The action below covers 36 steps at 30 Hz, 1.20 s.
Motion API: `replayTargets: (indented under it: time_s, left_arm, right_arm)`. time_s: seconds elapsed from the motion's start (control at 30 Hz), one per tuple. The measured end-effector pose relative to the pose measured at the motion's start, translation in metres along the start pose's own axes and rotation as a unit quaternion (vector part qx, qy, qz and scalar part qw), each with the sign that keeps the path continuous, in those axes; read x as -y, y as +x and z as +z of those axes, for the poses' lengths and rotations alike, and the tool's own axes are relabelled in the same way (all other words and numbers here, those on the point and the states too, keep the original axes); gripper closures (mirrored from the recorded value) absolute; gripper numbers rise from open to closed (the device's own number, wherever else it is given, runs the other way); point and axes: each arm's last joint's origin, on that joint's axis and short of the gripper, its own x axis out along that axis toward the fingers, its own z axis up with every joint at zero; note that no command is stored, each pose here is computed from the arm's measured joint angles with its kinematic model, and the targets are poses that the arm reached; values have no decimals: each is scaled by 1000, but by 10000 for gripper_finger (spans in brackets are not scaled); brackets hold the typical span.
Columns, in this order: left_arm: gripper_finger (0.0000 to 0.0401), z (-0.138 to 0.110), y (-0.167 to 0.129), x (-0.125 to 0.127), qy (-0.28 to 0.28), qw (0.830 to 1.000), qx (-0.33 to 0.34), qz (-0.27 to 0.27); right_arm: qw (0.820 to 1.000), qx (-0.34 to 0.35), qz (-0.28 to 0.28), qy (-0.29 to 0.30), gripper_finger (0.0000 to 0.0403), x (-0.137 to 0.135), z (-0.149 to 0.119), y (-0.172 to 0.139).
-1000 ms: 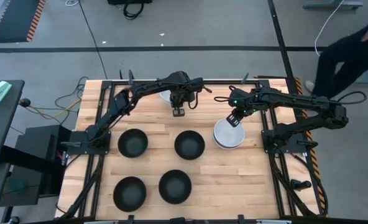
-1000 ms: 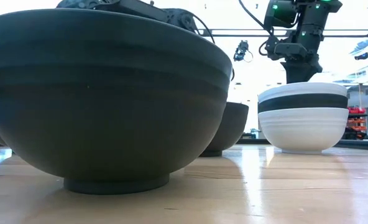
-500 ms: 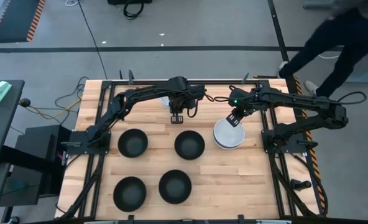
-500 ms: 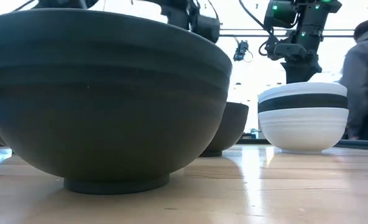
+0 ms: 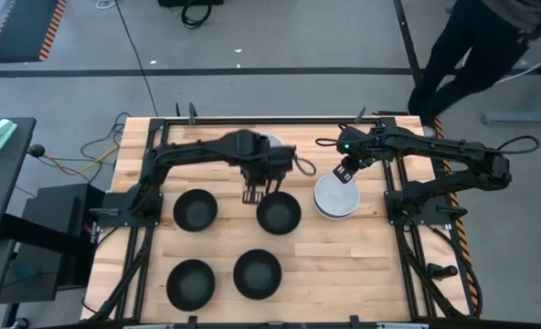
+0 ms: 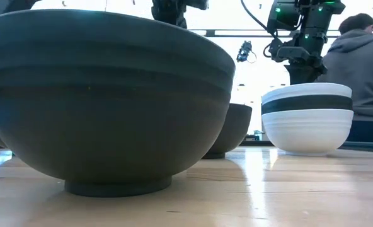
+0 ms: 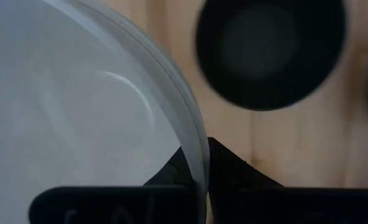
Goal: Nest bowls inside each other
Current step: Stack the stacked white bowls on top of the black bowl
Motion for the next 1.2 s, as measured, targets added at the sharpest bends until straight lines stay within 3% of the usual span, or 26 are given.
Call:
replayTargets:
  time_s: [0.4,0.67,0.97,1.2]
  left_arm:
    - [381,6,-7,66,66,997,11,-36]
    - [381,14,4,98,101,993,11,-63]
    - [381,28,55,112,124,988,-55,-70]
    - [381,35,71,106,130,989,-57,-45]
  right_arm:
    - [1000,-1,1,2,303,0,0,0]
    - [1000,-1,1,0,303,0,0,0]
    - [1000,-1,2,-3,303,-1,0,0]
    - [1000,0,2,-3,303,-1,0,0]
